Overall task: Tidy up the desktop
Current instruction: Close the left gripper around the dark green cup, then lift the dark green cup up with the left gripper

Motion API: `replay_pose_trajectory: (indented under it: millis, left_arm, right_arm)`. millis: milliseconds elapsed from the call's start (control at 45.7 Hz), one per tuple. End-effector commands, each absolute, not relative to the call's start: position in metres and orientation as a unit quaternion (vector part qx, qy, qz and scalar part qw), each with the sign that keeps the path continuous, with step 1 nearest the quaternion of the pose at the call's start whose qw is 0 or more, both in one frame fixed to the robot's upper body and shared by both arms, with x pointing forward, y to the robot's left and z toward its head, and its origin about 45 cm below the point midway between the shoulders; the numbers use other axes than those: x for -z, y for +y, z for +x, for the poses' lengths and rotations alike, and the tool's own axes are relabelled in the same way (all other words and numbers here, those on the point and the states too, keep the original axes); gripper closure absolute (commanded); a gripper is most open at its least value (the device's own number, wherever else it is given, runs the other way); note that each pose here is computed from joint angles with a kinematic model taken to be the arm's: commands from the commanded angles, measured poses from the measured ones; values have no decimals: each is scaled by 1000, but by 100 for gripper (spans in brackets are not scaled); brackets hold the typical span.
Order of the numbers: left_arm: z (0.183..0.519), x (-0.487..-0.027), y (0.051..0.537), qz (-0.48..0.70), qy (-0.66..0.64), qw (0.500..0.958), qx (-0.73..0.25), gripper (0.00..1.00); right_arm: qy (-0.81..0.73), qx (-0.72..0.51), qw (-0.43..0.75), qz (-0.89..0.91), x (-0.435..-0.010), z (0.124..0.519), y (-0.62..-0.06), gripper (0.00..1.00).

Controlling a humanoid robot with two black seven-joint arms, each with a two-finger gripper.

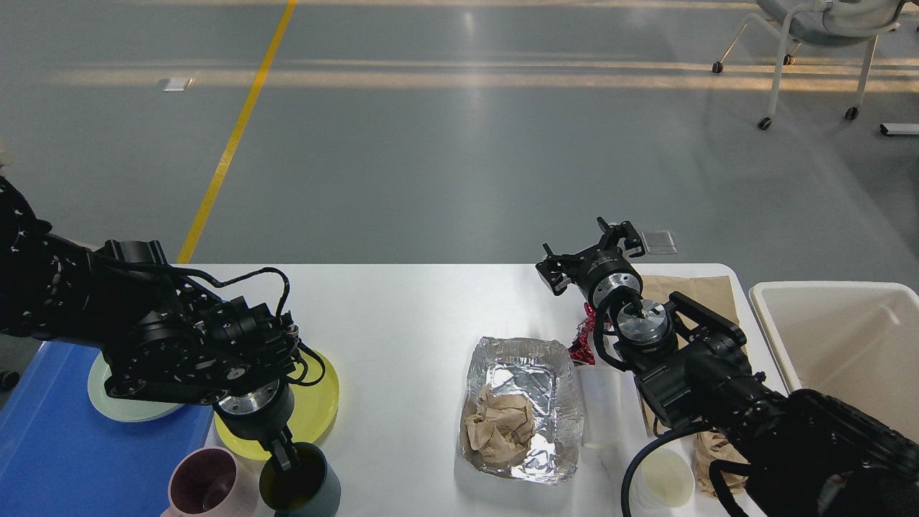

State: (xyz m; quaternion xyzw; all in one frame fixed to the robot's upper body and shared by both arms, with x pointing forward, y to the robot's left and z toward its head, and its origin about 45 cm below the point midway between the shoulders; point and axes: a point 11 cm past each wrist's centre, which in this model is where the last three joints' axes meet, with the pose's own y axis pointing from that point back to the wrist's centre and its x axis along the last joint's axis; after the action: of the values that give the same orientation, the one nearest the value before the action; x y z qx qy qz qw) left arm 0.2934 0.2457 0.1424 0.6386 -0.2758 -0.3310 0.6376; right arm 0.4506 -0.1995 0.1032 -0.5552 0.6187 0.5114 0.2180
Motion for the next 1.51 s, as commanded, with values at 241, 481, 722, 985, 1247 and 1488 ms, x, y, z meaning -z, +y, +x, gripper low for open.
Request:
replay_pose_trajectory:
  millis: [241, 481, 722, 985, 1247, 1488]
  left_arm:
    - [304, -162, 228, 628, -264, 669, 299, 100]
    - [314, -200, 221, 631, -175, 704, 275, 100]
    - [337, -270, 230, 615, -85, 748, 232, 100]
    - [366, -347, 250, 599, -121, 778, 144, 100]
    - [377, -418, 287, 623, -155, 764, 59, 100]
    - [378, -489, 326, 662, -189, 724, -29, 100]
  right_arm:
    - [619, -511, 218, -555, -103, 451, -199, 0]
    - [619, -511, 218, -555, -103, 451, -199, 0]
    - [619, -511, 218, -555, -103, 451, -199, 0]
    - [619, -511, 218, -555, -103, 451, -200, 0]
    - [619, -511, 218, -555, -103, 451, -200, 0]
    - [619, -511, 218, -555, -103, 451, -199, 0]
